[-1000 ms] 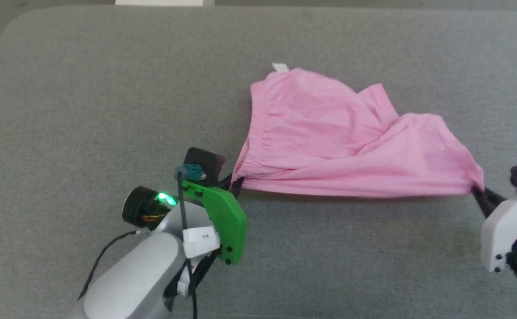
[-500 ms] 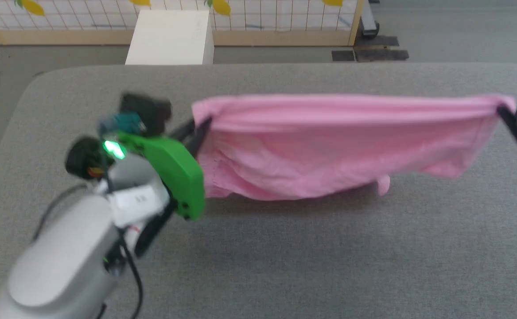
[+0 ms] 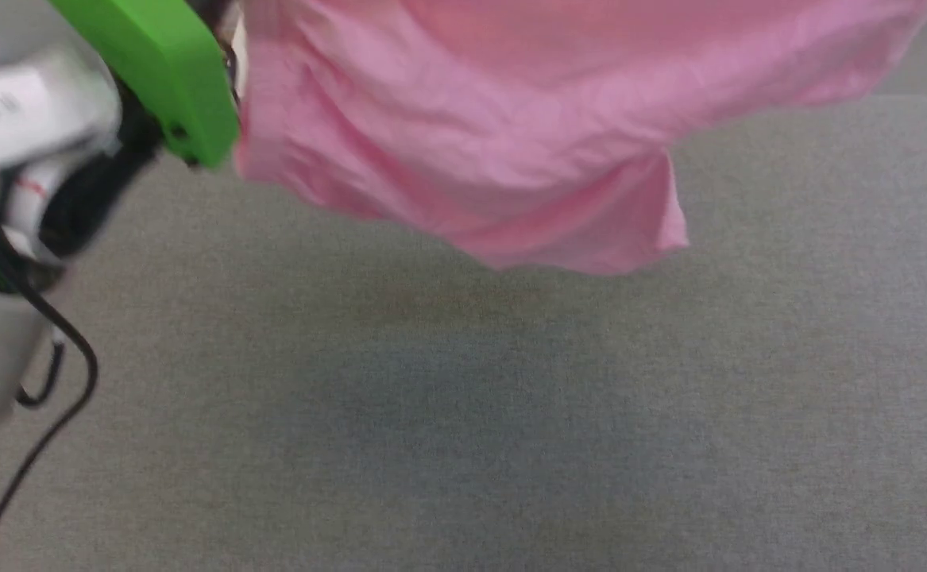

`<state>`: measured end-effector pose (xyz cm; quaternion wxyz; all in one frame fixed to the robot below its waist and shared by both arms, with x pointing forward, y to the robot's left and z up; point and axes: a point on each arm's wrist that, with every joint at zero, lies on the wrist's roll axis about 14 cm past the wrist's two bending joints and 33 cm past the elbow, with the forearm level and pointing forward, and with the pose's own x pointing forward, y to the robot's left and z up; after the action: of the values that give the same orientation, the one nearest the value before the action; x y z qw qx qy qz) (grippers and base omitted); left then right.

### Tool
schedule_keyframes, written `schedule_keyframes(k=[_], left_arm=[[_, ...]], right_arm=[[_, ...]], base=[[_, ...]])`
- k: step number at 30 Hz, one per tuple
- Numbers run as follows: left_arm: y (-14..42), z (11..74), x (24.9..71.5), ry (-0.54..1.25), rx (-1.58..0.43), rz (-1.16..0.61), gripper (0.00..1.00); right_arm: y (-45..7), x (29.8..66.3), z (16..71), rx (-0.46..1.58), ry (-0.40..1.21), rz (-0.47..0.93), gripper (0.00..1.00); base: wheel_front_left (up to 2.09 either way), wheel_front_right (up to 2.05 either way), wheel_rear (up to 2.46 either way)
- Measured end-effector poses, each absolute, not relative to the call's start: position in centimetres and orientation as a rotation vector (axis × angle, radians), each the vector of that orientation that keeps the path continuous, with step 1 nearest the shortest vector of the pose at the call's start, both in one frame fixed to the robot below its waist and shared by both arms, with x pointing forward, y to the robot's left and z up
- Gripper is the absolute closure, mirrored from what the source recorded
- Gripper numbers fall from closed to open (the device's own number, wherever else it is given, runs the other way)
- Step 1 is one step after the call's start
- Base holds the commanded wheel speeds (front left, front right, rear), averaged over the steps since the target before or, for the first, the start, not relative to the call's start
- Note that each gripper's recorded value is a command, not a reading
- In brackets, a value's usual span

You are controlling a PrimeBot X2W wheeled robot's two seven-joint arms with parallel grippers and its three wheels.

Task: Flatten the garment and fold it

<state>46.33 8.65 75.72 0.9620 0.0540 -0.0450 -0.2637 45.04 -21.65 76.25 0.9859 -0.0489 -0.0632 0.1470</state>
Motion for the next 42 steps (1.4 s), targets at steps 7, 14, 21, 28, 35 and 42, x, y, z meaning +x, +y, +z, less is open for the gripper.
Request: schedule_keyframes(k=[7,14,21,28,35,42], left_arm=[[9.9,76.3,52.4,-0.044,0.122,-0.496,1.0],[11.2,76.1,60.4,-0.054,0.134,-0.43,1.0],[10.4,74.8,67.8,-0.11,0.095,-0.391,1.0],[9.3,69.4,72.8,-0.095,0.035,-0.392,1.0],[7.6,61.6,73.6,0.023,0.01,-0.431,1.0],[6.2,50.5,67.9,0.255,-0.019,-0.475,1.0]], right_arm=[[-21.2,50.4,78.2,-0.177,-0.156,0.29,1.0],[-21.2,57.9,78.3,-0.239,-0.209,0.251,1.0],[-22.3,64.9,76.7,-0.268,-0.258,0.181,1.0],[-22.9,69.7,71.7,-0.26,-0.236,0.15,1.0],[-23.5,71.0,64.5,-0.266,-0.111,0.157,1.0],[-24.1,67.3,55.3,-0.275,0.098,0.192,1.0]], base=[[0.0,0.0,0.0],[0.0,0.0,0.0],[0.0,0.0,0.0],[0.0,0.0,0.0],[0.0,0.0,0.0],[0.0,0.0,0.0]])
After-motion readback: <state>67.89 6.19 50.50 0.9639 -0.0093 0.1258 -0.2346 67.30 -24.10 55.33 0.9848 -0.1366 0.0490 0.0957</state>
